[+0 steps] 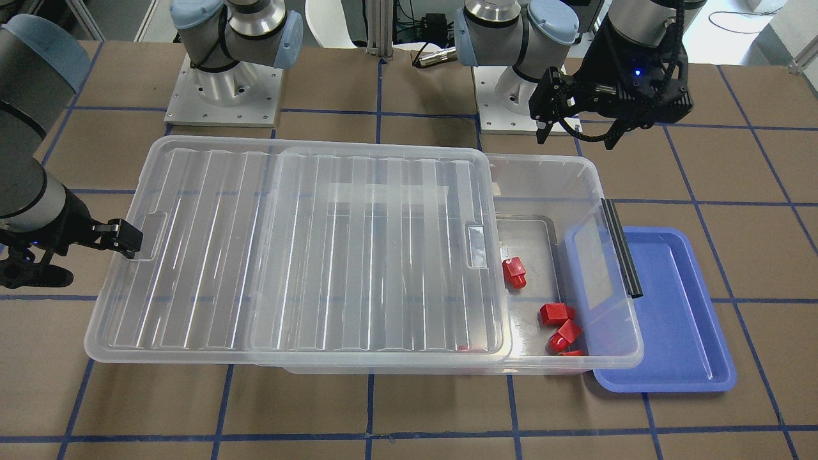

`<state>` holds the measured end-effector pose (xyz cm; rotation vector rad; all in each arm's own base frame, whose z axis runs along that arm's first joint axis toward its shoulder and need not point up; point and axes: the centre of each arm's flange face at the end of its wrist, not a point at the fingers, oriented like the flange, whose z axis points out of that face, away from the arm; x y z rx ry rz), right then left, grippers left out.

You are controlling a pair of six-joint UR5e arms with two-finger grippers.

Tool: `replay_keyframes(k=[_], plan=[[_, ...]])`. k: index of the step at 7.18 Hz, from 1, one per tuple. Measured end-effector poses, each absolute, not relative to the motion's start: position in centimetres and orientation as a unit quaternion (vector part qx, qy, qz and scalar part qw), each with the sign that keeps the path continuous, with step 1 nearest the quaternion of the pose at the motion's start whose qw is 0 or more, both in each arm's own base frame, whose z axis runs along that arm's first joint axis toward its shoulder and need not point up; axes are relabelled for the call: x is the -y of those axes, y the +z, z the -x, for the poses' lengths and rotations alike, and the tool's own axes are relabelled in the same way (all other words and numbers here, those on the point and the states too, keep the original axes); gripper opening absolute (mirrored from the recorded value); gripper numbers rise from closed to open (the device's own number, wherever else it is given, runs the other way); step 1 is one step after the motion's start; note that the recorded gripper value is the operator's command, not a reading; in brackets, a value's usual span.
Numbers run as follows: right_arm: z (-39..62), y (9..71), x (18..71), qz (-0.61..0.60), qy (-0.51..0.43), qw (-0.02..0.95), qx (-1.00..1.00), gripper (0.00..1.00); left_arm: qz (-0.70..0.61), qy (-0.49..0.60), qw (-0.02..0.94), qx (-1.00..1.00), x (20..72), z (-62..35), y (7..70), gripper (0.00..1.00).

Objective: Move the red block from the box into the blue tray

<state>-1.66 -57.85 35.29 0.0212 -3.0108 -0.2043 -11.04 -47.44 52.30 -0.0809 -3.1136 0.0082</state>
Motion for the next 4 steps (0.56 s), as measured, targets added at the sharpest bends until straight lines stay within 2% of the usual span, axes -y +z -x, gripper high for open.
replay_keyframes(k=[4], plan=[[3.2,35.4,57.9,-0.015,-0.066,0.064,0.996,1.0,0.038,0.006,0.014,0.999,47.5,11.5,51.7,1.0]])
